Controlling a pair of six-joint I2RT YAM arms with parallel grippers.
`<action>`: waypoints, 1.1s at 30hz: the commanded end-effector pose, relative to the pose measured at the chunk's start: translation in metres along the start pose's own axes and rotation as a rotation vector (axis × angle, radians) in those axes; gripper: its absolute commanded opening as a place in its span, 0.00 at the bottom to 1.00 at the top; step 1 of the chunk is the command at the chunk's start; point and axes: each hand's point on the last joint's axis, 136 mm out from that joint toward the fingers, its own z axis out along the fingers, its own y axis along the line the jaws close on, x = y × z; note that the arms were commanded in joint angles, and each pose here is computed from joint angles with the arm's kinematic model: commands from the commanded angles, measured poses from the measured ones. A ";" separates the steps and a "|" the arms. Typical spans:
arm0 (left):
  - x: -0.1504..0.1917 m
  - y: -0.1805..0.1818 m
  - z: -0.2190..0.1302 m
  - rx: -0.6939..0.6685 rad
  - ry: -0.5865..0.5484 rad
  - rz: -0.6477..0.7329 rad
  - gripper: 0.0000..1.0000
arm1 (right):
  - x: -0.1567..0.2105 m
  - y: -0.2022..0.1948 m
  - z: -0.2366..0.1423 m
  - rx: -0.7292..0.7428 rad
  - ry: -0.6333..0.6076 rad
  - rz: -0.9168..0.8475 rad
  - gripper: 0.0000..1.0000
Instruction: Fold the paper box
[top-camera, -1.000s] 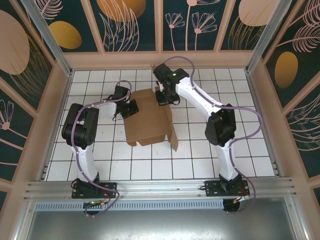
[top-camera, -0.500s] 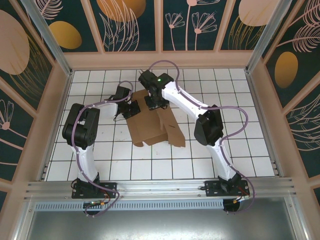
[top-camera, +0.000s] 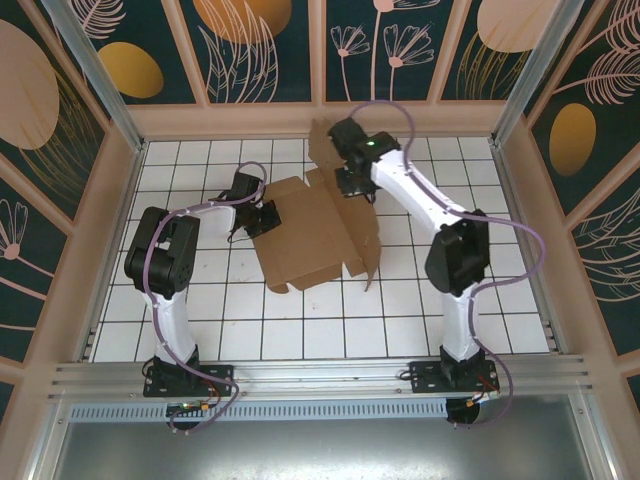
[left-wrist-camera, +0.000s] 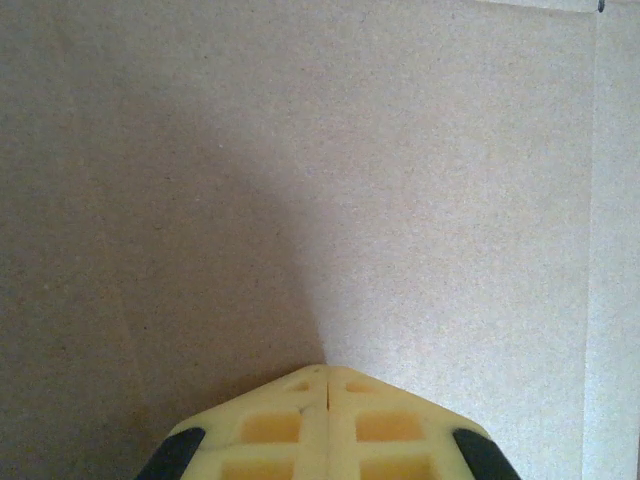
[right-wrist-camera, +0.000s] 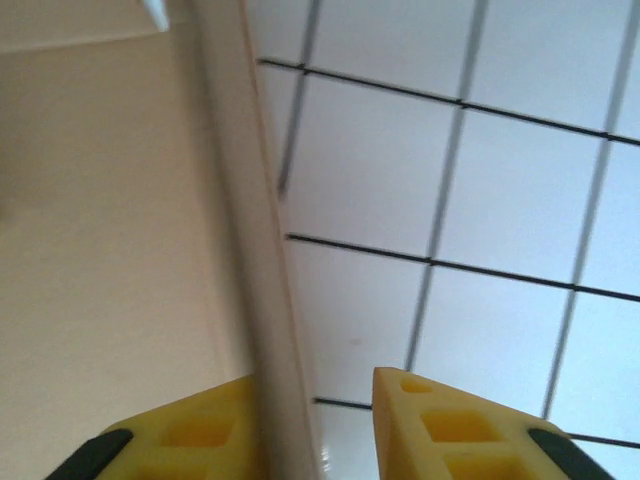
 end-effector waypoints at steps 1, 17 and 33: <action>0.013 0.028 -0.001 -0.115 0.039 -0.011 0.00 | -0.010 -0.024 0.002 -0.044 -0.059 0.066 0.27; -0.002 -0.007 -0.021 0.039 -0.006 0.012 0.28 | 0.070 -0.037 0.083 -0.493 0.022 0.372 0.42; 0.007 0.015 -0.001 -0.041 0.042 -0.001 0.20 | 0.075 -0.074 0.125 -0.485 0.070 0.505 0.42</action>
